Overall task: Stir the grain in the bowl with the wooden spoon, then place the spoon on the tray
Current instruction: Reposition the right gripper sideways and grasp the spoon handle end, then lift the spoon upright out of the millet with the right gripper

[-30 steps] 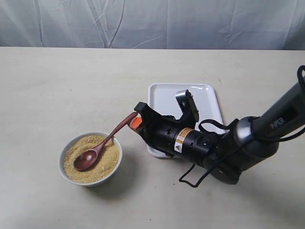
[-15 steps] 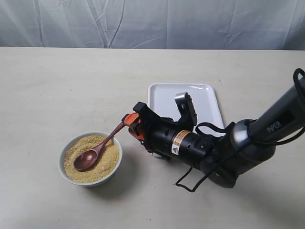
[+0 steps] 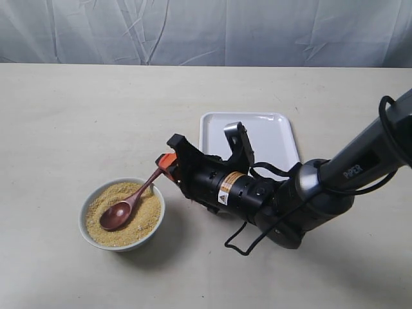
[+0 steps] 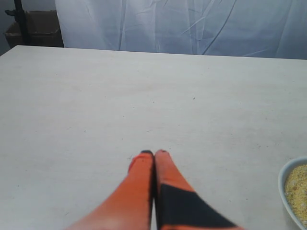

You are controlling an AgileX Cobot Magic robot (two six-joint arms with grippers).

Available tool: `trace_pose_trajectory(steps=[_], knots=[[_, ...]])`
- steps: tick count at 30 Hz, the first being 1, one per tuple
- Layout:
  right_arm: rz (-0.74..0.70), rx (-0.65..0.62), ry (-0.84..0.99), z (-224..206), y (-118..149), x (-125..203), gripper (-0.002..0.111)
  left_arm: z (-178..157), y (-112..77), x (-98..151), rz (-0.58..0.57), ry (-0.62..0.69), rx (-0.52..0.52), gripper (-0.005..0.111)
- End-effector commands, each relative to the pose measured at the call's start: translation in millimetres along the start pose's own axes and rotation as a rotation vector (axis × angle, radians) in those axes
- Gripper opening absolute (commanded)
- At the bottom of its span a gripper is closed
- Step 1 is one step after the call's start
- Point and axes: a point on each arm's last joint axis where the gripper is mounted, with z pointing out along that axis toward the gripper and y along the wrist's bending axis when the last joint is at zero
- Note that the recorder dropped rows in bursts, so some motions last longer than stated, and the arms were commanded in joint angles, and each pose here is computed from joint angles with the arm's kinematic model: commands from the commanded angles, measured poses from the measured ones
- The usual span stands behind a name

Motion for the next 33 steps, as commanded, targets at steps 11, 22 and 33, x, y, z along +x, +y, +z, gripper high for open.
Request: trace_pose_trajectory(steps=[11, 22, 33], knots=[[0.002, -0.053, -0.032, -0.5, 2.7, -1.7, -0.001, 0.3, 0.2, 0.9, -0.002, -0.005, -0.002, 0.000], [-0.063, -0.123, -0.081, -28.7, -6.9, 0.3, -0.001, 0.3, 0.2, 0.9, -0.002, -0.005, -0.002, 0.000], [-0.445, -0.270, -0.144, -46.4, 45.6, -6.9, -0.001, 0.3, 0.2, 0.9, -0.002, -0.005, -0.002, 0.000]])
